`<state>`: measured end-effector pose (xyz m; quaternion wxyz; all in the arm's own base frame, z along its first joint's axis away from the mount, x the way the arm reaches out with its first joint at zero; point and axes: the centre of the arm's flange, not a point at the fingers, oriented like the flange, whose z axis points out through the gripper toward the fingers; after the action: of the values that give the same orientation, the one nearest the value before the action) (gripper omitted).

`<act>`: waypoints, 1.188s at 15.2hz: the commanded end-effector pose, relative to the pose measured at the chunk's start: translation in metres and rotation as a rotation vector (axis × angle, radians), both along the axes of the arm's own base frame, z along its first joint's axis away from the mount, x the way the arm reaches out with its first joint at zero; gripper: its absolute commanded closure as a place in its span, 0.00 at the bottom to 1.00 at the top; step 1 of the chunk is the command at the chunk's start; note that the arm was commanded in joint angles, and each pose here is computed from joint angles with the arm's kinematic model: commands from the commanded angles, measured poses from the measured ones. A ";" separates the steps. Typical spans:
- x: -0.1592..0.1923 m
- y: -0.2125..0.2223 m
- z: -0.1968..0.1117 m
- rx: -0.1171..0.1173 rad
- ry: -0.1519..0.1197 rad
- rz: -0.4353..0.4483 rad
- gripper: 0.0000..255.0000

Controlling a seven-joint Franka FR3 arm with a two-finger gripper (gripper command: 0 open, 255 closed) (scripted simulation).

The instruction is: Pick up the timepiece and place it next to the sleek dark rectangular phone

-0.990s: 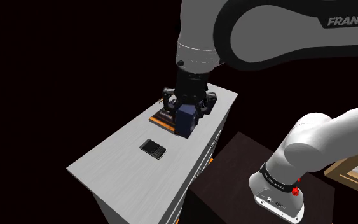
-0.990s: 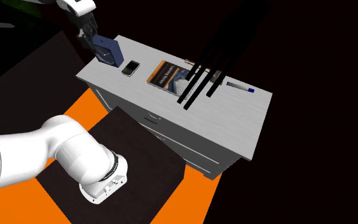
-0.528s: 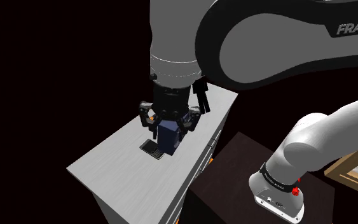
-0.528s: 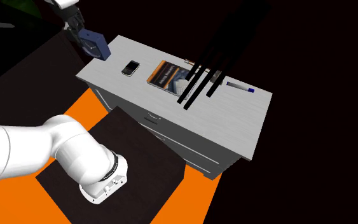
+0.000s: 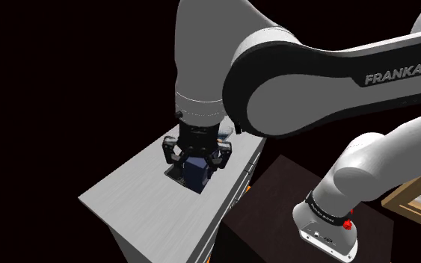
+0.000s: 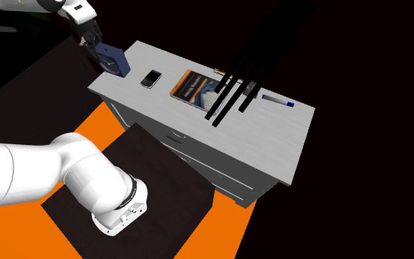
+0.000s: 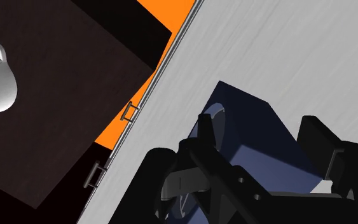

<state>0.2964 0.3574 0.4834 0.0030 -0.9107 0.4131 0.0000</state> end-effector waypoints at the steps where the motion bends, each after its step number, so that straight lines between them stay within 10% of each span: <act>1: 0.000 0.000 -0.010 0.000 -0.001 0.000 1.00; 18: 0.000 0.000 -0.100 0.000 -0.001 0.000 1.00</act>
<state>0.2965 0.3571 0.3873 0.0029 -0.9107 0.4131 -0.0001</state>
